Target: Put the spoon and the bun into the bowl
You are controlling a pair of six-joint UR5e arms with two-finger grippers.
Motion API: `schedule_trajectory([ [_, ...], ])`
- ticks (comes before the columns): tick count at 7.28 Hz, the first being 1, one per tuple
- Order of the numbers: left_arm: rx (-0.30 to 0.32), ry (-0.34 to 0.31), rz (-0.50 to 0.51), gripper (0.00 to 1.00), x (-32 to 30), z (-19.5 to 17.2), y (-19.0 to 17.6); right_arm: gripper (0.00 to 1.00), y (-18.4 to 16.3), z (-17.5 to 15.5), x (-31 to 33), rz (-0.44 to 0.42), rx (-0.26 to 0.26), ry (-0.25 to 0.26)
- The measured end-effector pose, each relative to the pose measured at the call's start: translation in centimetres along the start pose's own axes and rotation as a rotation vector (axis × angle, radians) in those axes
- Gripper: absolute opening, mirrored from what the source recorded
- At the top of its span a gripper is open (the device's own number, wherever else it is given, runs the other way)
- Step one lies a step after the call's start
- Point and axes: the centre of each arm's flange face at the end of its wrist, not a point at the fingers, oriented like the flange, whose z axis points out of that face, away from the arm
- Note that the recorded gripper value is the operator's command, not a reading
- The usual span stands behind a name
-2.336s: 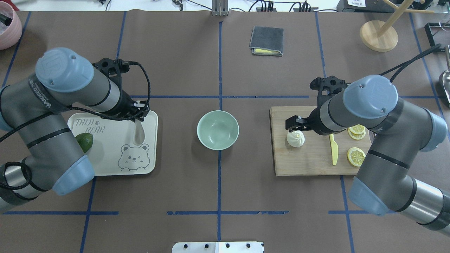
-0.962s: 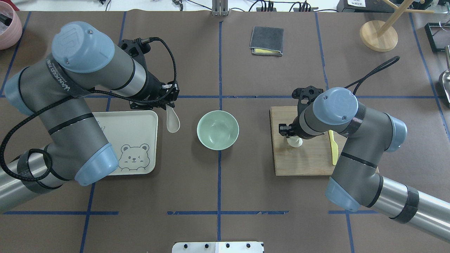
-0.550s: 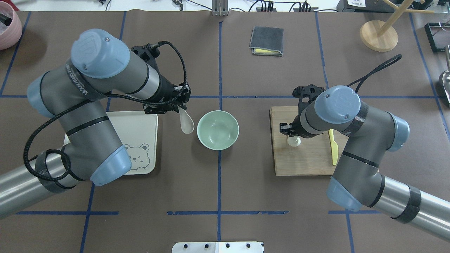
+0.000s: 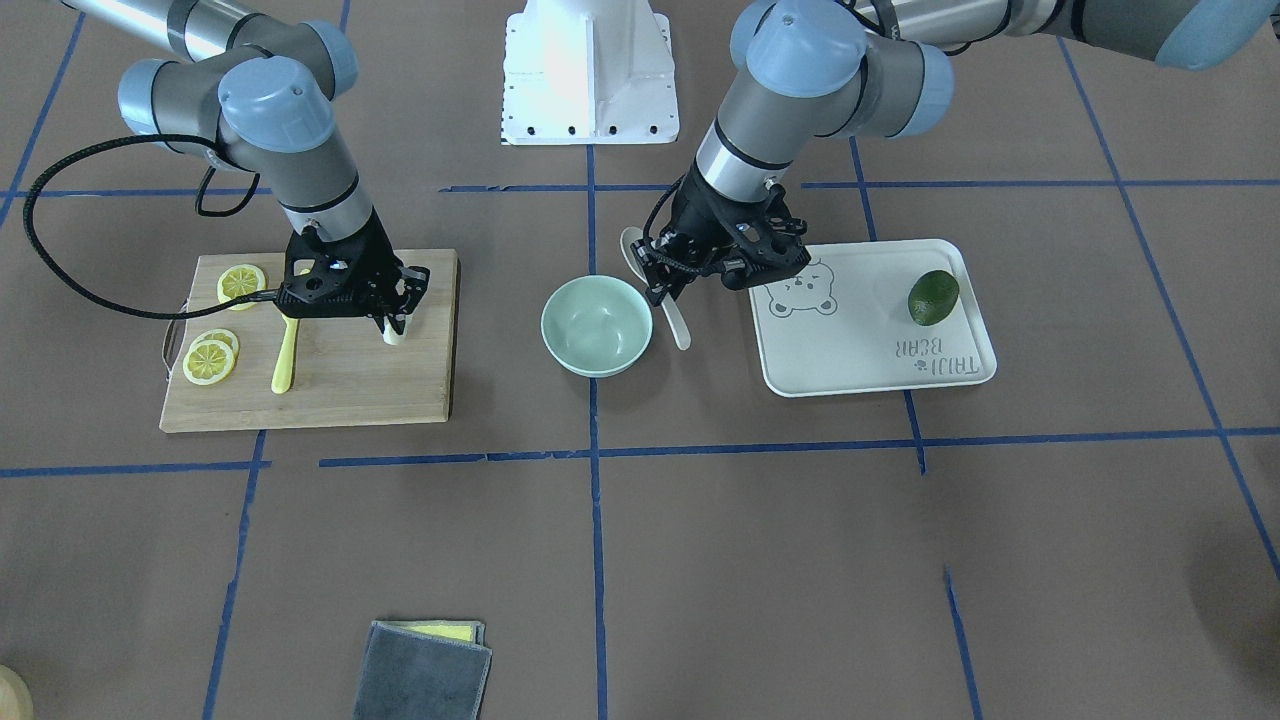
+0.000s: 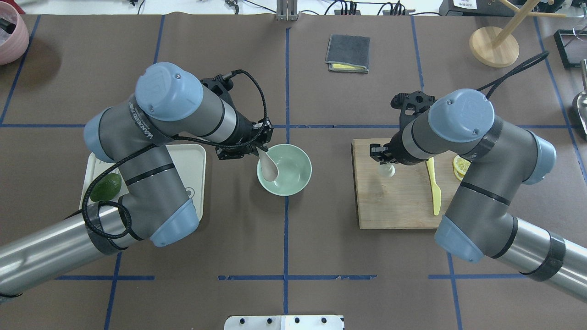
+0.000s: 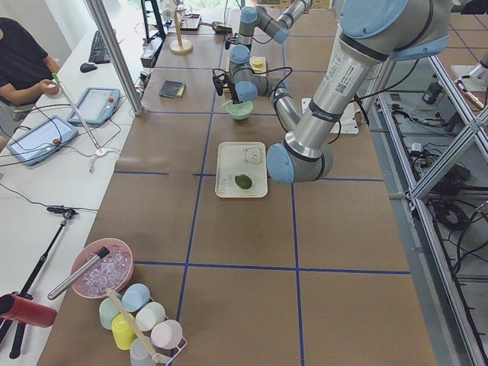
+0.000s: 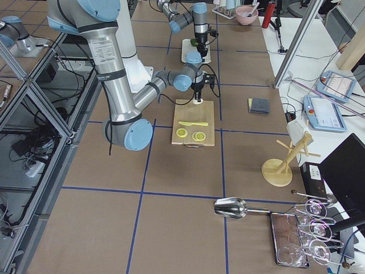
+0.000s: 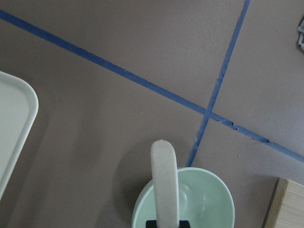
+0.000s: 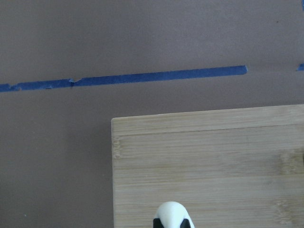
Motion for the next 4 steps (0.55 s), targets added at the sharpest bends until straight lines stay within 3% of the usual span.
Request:
schedule_trajectory([
  [2,0.024,0.034,-0.002,0.0,0.2,2.1,1.1,0.0,-0.6,-1.0,0.1,0.006,0.007,-0.015],
  [3,0.03,0.039,-0.006,0.38,0.2,2.5,1.2,0.0,-0.7,-1.3,0.1,0.007,0.009,-0.019],
  [4,0.033,0.041,-0.007,0.87,0.1,2.6,1.2,0.0,-0.7,-1.5,0.0,0.006,0.012,-0.023],
])
